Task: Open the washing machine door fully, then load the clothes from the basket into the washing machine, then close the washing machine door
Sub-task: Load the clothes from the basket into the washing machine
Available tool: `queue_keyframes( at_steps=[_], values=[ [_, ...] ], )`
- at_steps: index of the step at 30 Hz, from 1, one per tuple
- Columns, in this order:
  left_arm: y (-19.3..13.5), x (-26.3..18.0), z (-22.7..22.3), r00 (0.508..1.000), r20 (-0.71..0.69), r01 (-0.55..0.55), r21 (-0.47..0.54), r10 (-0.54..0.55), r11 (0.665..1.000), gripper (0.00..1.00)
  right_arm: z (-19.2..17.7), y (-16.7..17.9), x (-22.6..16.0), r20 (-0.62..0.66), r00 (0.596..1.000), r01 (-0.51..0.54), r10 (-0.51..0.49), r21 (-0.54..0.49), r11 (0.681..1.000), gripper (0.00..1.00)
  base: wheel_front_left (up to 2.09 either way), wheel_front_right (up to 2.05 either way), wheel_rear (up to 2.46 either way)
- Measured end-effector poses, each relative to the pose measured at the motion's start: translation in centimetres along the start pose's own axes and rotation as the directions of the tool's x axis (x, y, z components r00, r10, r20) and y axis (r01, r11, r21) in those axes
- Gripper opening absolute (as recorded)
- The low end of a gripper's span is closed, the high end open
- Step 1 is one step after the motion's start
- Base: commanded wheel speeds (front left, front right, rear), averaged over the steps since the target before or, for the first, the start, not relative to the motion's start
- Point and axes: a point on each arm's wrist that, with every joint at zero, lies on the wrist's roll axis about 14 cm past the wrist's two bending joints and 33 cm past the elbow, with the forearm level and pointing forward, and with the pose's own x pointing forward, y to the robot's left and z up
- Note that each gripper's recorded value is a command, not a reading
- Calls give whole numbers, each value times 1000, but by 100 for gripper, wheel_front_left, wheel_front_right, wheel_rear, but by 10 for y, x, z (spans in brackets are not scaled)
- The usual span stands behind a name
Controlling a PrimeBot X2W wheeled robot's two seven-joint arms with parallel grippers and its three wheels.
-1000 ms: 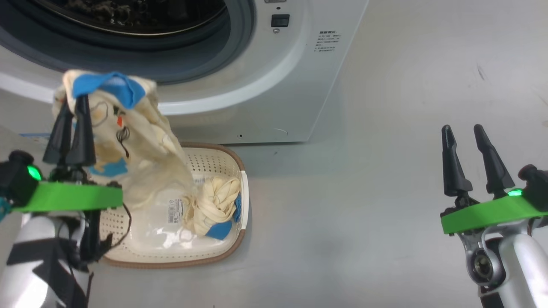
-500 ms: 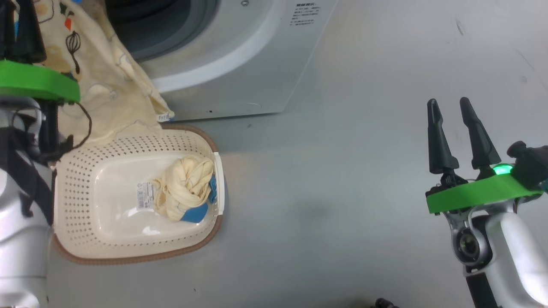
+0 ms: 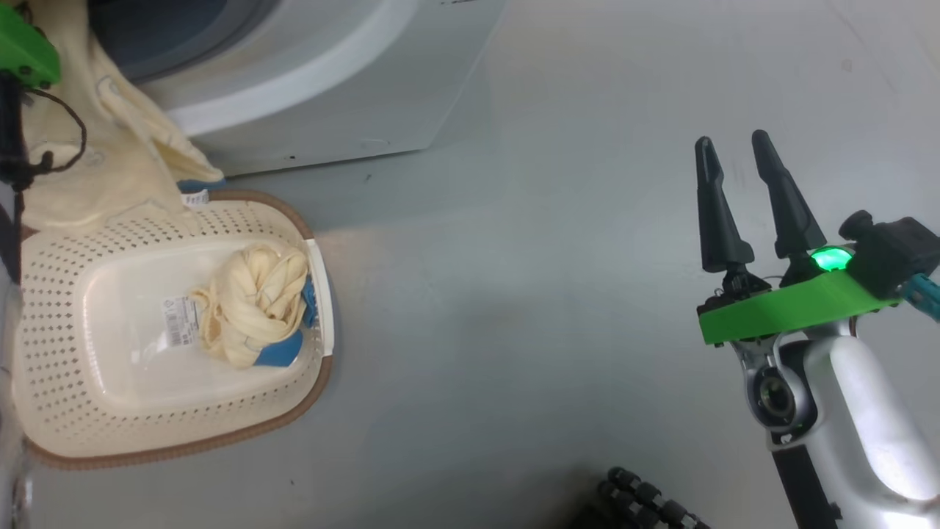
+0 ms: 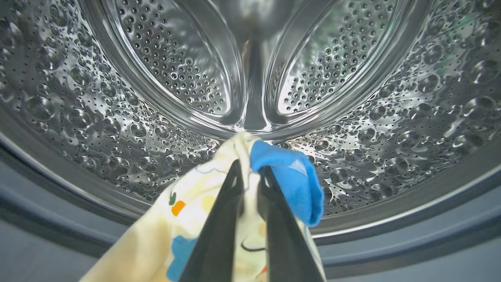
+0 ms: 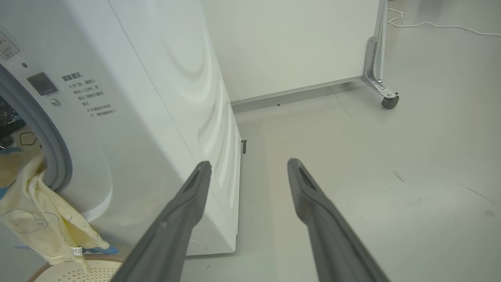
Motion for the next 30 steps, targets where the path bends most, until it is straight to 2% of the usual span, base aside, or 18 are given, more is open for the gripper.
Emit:
queue_keyframes(
  at_steps=[7,11,16,23,26,30],
  values=[
    [0,23,-13,999,-44,4,16,-3,1000,0,-5,-6,-6,-19,999,27,-27,-7,1000,100,0,0,0],
    [-5,34,-8,999,-13,30,29,-30,999,0,-10,-8,-7,-34,999,38,-38,-9,999,100,0,0,0],
    [-11,49,48,984,165,66,55,-75,996,0,-17,-11,-6,-50,998,47,-47,-7,999,100,0,0,0],
    [-19,44,117,910,398,87,86,-114,992,0,-16,-8,2,-43,998,35,-35,-7,999,100,0,0,0],
    [-18,43,100,927,357,87,88,-113,992,0,-15,-6,4,-36,999,28,-28,-6,1000,100,0,0,0],
    [-10,39,42,976,201,72,74,-86,995,0,-14,-2,5,-34,999,19,-19,2,1000,100,0,0,0]
  ],
)
